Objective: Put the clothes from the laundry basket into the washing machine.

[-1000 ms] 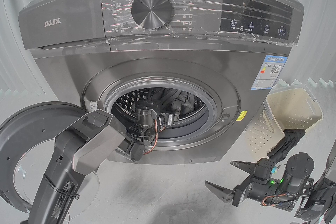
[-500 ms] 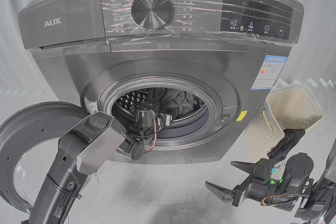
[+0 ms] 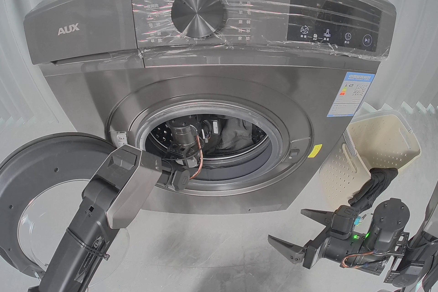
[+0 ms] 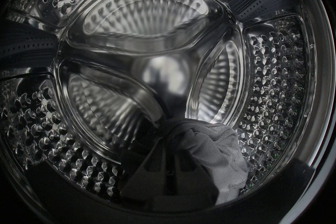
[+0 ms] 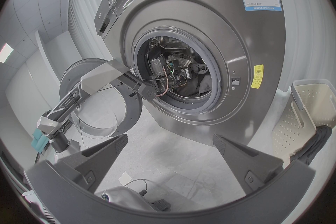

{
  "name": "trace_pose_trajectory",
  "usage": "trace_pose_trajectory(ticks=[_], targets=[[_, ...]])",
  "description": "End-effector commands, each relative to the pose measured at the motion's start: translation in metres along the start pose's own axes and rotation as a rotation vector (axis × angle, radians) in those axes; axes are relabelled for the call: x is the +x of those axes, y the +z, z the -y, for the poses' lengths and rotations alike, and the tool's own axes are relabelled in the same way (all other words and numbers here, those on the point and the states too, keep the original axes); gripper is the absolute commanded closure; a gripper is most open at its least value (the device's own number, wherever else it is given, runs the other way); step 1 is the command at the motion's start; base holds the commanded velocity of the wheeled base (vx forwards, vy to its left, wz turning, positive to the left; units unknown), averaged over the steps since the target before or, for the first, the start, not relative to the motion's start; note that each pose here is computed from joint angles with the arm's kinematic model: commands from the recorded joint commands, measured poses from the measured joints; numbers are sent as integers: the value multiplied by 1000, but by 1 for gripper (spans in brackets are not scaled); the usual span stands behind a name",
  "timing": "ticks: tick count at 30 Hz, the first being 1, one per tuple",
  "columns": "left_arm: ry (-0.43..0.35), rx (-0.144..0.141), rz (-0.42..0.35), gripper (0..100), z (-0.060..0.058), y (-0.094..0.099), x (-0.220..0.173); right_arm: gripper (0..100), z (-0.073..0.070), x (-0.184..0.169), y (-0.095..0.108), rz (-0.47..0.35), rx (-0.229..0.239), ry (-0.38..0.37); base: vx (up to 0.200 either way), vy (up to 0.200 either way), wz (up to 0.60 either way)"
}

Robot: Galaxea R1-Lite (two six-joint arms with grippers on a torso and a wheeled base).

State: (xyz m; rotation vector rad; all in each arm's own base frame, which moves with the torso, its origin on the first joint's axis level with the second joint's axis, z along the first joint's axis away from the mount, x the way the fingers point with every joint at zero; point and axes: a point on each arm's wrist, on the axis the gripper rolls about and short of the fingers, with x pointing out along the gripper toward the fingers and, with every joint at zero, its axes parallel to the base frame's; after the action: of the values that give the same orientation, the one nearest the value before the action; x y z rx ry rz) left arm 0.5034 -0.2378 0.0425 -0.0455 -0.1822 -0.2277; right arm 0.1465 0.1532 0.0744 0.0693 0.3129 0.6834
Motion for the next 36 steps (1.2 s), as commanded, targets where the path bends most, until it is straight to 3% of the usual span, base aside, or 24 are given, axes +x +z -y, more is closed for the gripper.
trace_pose_trajectory(ticks=[1,5,7,11,18,20,21,25,34,36], targets=[[4,4,-18,0,-1,-13,-1,0,0,0,1,8,1,2,0,0,0],[-3,-19,-30,0,3,-13,-3,0,0,0,1,8,1,1,0,0,0],[-6,-16,-45,0,4,-14,-6,0,0,0,2,8,1,-1,0,0,0],[-35,-13,-75,0,17,-5,-19,0,1,-1,3,17,1,-4,0,0,0],[-93,9,-168,0,34,9,-53,0,3,-1,5,26,3,-15,0,0,0],[-95,8,-169,0,34,9,-53,0,3,-1,5,26,3,-15,0,0,0],[-121,24,-232,0,37,6,-75,0,4,-2,6,31,2,-14,0,0,0],[-161,40,-294,0,42,4,-102,0,3,-3,7,37,1,-13,0,0,0],[-228,24,-266,0,59,22,-131,0,3,-3,7,37,1,-13,0,0,0],[-274,16,-266,0,73,29,-150,0,3,-3,7,35,2,-14,0,0,0]])
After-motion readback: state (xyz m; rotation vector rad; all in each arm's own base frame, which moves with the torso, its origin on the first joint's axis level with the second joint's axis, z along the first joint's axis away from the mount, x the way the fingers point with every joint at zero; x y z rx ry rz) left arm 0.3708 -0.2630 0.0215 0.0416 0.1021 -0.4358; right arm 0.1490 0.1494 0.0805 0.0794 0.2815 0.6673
